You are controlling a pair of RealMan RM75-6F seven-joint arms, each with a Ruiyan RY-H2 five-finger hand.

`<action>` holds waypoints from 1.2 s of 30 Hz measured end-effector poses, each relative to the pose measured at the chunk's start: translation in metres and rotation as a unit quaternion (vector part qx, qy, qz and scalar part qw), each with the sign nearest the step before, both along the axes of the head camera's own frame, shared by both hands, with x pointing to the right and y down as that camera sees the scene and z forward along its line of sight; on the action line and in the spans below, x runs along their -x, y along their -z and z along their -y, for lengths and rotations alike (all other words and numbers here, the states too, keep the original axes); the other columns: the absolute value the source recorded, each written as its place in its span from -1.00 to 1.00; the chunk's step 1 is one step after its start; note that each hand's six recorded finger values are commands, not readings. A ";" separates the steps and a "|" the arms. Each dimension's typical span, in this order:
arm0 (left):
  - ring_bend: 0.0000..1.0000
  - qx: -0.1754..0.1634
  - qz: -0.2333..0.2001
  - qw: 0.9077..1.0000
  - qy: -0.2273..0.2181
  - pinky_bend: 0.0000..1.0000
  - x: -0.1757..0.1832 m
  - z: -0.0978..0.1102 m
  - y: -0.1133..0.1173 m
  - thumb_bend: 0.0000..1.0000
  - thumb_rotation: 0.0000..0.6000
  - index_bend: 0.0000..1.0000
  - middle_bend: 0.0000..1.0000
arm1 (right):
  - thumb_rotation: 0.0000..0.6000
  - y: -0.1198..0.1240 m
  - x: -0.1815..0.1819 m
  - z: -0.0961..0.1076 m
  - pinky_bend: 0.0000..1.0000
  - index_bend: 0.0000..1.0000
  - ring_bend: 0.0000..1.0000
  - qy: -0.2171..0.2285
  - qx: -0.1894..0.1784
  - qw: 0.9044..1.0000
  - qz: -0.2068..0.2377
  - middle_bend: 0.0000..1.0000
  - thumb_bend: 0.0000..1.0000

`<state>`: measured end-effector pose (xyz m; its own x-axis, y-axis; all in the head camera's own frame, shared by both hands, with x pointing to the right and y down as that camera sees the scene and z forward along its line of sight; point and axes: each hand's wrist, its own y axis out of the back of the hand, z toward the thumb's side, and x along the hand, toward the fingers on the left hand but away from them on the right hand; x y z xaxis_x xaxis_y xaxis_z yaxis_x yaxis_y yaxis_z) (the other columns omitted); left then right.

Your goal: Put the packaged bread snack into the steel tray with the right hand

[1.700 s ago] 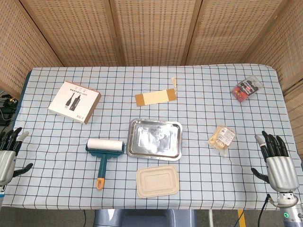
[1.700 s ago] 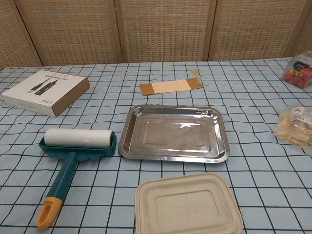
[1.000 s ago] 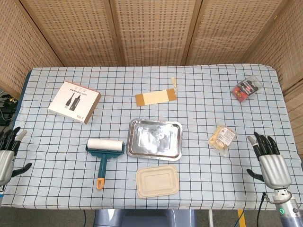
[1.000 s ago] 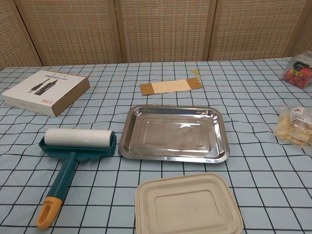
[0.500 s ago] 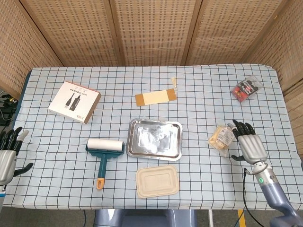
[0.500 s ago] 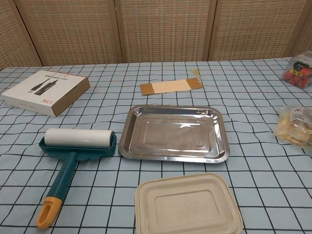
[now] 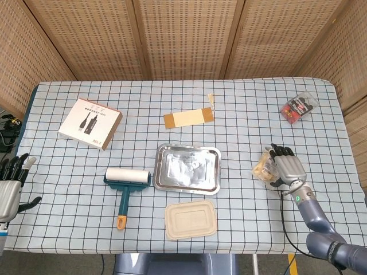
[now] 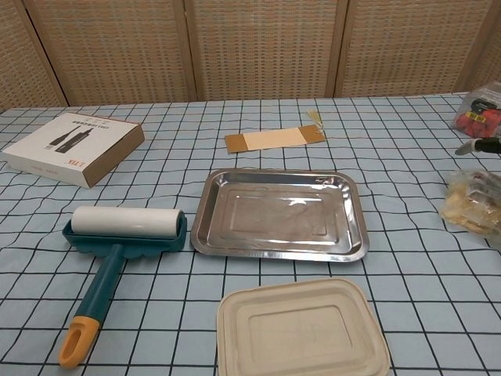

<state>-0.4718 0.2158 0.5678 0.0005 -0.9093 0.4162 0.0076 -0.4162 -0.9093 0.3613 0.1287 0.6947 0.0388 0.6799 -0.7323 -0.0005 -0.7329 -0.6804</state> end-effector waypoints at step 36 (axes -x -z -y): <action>-1.00 0.003 -0.010 1.000 0.005 -1.00 0.001 0.001 -0.001 -0.78 1.00 -1.00 -1.00 | 1.00 0.031 0.115 0.022 0.23 0.44 0.08 0.074 -0.134 0.982 0.108 0.07 -0.57</action>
<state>-0.4730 0.2148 0.5685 0.0006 -0.9068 0.4216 -0.0143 -0.4216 -0.9067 0.2461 0.1066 0.6633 0.2868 0.8226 -0.4910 0.0725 -0.5297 -0.8451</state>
